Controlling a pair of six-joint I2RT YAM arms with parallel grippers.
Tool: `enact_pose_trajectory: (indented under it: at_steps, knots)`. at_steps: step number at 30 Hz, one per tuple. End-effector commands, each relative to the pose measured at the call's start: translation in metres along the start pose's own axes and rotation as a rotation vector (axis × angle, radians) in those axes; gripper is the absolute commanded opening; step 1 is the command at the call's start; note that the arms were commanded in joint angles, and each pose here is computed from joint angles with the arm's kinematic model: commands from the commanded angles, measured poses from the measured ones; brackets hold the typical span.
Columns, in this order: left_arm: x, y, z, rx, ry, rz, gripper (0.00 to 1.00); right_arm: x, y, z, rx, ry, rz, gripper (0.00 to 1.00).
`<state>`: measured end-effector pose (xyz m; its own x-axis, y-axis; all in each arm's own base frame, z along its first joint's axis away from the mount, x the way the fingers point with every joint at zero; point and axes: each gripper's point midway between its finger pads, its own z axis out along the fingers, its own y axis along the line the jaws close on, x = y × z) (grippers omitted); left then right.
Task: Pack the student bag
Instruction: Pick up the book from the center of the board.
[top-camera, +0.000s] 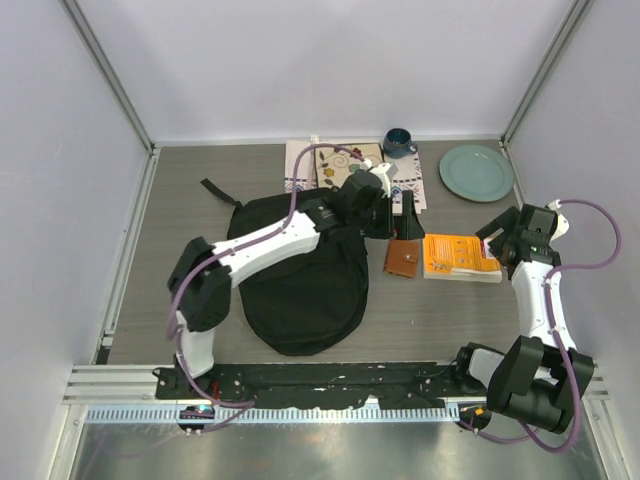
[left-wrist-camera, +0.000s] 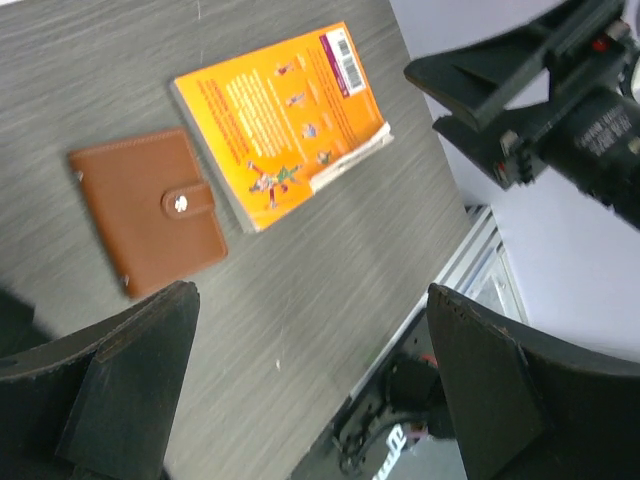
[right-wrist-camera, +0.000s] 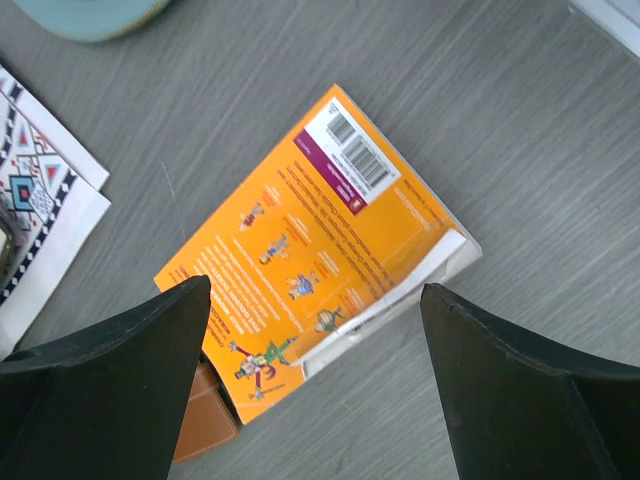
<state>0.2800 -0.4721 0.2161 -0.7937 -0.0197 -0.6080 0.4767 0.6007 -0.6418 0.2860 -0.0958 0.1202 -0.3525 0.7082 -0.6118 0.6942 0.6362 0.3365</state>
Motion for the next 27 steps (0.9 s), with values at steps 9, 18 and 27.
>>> enact_pose_trajectory:
  at_steps: [9,18,27]
  knots:
    - [-0.003,-0.015,0.098,0.136,0.107,-0.047,0.96,-0.037,-0.003,0.039,0.061,-0.082,0.017,0.92]
    - [0.021,0.006,0.138,0.139,0.162,-0.116,0.95,-0.037,-0.021,0.062,0.138,-0.076,-0.01,0.93]
    - [0.039,0.018,0.16,0.141,0.196,-0.17,0.94,-0.032,-0.036,0.076,0.188,-0.06,-0.008,0.94]
